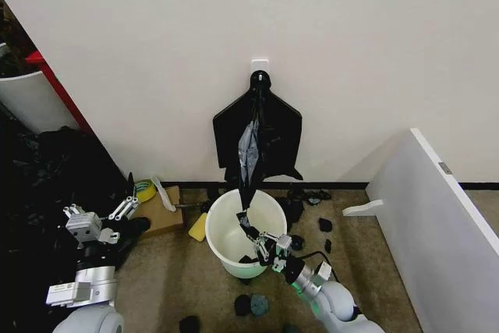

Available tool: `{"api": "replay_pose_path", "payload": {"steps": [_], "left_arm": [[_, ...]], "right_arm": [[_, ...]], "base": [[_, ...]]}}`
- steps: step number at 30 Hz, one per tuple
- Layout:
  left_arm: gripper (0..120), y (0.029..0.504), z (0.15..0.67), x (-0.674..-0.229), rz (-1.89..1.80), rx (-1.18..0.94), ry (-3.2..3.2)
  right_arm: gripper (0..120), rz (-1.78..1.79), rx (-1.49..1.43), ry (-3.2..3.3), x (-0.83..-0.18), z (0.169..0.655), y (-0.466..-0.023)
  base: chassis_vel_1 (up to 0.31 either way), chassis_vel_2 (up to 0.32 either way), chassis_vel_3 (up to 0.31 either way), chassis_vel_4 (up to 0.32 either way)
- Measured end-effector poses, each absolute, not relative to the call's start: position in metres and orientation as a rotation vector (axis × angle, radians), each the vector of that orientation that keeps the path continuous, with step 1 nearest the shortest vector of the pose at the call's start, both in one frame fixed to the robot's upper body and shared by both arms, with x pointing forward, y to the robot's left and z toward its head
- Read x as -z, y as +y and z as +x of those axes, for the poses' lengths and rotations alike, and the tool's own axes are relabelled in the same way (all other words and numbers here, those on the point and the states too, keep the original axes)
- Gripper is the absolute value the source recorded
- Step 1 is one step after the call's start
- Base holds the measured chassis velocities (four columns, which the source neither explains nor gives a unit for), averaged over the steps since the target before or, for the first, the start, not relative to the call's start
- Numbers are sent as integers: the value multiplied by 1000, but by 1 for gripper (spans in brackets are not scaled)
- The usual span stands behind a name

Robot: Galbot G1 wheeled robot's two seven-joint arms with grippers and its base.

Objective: Place the garbage bag over the trash bin.

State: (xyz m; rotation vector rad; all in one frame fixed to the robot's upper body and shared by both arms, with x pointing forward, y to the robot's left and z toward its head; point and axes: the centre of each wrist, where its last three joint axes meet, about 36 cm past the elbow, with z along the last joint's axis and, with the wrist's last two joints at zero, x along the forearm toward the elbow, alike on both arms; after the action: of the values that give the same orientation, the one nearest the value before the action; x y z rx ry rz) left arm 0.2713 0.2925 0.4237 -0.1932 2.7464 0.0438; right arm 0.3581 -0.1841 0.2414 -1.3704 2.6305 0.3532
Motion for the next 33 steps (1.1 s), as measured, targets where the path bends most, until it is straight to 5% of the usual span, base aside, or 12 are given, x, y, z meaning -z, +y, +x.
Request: {"api": "replay_pose_path", "payload": {"steps": [11,33], "left_arm": [[100,293,276,-416,-205,-40,2756],[100,297,291,-406,-195,-35,2763]], "right_arm": [[0,-1269,-403,2583,-256,366,-186],[77,-672,-506,3123,-319,310,-166]], "base": [[0,0,0,0],[0,0,0,0]]}}
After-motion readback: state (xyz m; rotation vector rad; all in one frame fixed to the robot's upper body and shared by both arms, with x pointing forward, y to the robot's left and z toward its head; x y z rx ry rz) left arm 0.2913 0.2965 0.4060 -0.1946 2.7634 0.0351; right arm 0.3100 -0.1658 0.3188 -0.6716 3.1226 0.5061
